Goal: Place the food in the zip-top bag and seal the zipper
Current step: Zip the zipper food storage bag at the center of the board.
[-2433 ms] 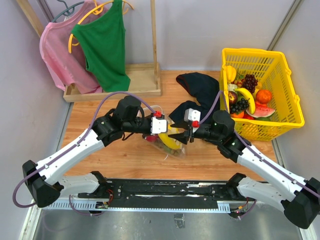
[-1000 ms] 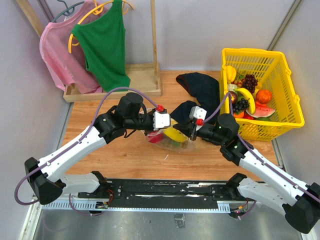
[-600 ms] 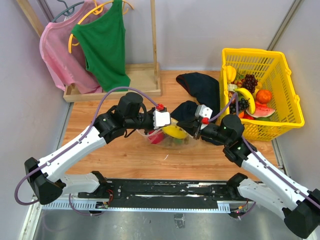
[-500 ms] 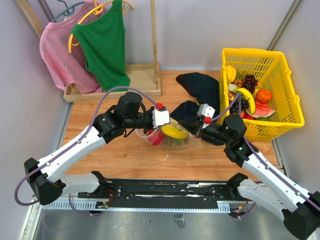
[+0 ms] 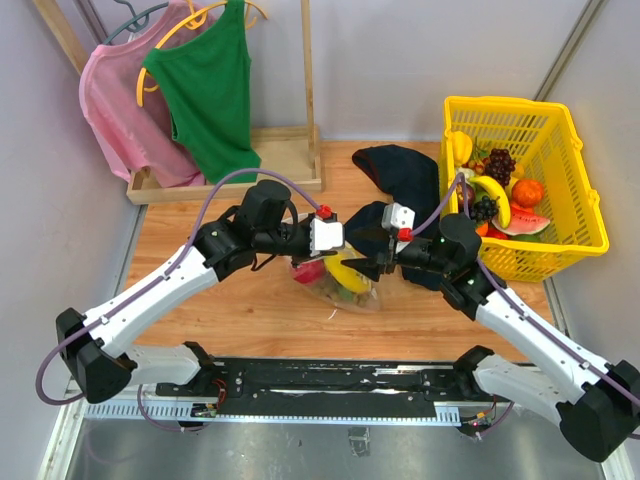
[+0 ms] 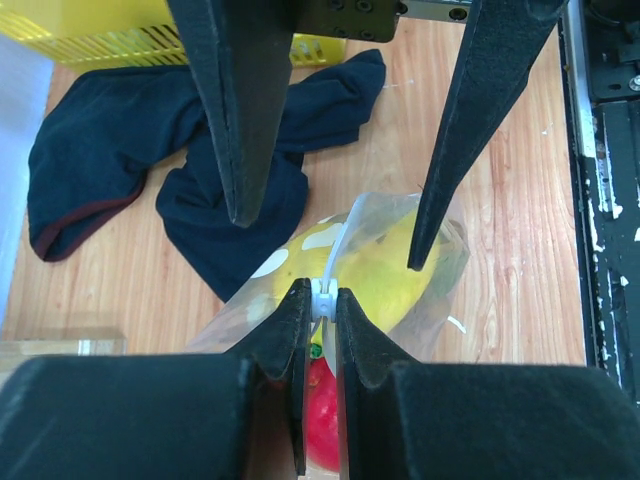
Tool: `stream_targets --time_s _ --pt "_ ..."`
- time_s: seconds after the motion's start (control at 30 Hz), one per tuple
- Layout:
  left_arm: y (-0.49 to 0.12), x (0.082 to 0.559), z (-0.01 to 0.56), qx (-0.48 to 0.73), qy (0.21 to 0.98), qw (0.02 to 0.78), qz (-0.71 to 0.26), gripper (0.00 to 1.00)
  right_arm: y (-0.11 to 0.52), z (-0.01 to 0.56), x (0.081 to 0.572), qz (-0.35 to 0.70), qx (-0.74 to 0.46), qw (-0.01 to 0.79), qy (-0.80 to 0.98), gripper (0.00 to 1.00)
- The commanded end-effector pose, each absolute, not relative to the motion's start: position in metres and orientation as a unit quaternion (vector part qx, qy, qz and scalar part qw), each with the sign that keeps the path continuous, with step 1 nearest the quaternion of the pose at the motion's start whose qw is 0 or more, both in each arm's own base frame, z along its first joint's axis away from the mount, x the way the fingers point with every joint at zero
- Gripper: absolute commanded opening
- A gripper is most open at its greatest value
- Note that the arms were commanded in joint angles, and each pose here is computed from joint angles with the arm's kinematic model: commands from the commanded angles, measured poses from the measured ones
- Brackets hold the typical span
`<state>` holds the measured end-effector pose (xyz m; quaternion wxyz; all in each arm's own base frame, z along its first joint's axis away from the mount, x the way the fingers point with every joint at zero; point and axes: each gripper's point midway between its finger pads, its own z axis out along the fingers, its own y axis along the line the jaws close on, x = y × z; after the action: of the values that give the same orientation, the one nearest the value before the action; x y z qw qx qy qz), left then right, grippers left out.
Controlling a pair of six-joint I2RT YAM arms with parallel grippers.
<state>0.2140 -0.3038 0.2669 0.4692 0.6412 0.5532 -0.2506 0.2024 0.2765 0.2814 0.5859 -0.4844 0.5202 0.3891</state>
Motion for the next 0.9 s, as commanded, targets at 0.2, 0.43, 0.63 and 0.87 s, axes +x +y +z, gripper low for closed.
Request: stream_targets --time_s 0.2,0.43,0.63,0.87 --pt "-0.315 0.212 0.290 0.644 0.522 0.487 -0.274 0.00 0.291 0.289 0.197 0.400 -0.509 0.571 0.504 0.64" --pt "-0.314 0.209 0.287 0.645 0.524 0.482 -0.278 0.00 0.288 0.281 0.207 0.378 -0.502 0.575 0.524 0.35" --pt "-0.306 0.209 0.279 0.640 0.542 0.475 -0.267 0.00 0.277 0.285 0.215 0.345 -0.483 0.601 0.535 0.01" --pt "-0.294 0.214 0.278 0.617 0.573 0.482 -0.244 0.00 0.256 0.296 0.222 0.300 -0.444 0.642 0.548 0.00"
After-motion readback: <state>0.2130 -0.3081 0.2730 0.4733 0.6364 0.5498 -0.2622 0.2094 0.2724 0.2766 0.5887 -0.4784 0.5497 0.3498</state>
